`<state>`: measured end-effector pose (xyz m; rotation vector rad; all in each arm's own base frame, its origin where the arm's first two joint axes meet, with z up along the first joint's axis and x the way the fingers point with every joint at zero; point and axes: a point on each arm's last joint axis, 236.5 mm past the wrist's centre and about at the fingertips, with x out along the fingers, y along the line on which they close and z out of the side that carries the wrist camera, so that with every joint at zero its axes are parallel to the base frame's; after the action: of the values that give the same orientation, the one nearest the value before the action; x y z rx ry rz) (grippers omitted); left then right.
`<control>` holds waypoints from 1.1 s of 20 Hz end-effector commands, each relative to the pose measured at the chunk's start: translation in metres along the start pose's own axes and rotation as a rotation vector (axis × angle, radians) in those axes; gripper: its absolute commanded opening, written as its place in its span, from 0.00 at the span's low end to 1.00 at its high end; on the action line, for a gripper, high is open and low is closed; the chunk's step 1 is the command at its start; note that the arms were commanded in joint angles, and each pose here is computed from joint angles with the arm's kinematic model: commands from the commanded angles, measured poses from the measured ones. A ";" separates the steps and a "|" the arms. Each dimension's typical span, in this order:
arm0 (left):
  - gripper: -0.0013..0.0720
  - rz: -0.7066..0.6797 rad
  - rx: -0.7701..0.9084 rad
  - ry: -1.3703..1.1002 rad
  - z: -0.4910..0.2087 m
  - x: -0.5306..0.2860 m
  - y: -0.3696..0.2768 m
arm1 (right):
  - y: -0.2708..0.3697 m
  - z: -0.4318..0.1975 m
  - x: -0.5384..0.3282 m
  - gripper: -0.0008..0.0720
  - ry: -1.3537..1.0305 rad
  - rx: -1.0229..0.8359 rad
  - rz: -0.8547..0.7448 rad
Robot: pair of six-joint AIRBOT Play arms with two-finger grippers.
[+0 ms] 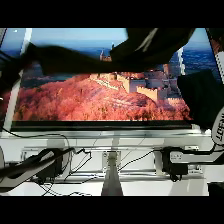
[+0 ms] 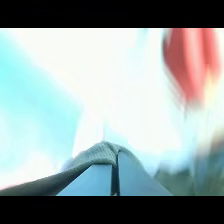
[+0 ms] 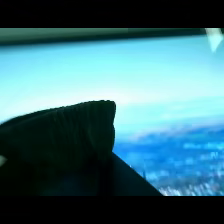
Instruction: Fold the clothes and pants, and hang the long-sleeved shirts on hangers.
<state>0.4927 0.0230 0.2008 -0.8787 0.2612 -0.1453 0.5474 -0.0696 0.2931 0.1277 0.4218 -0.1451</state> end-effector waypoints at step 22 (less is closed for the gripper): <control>0.04 1.033 0.390 0.759 0.003 -0.262 0.289 | -0.091 -0.391 -0.230 0.06 0.921 0.022 -0.241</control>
<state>0.2736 0.2678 0.0360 -0.2503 1.1925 0.4507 0.2377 -0.0980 0.0714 0.1748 1.1660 -0.3827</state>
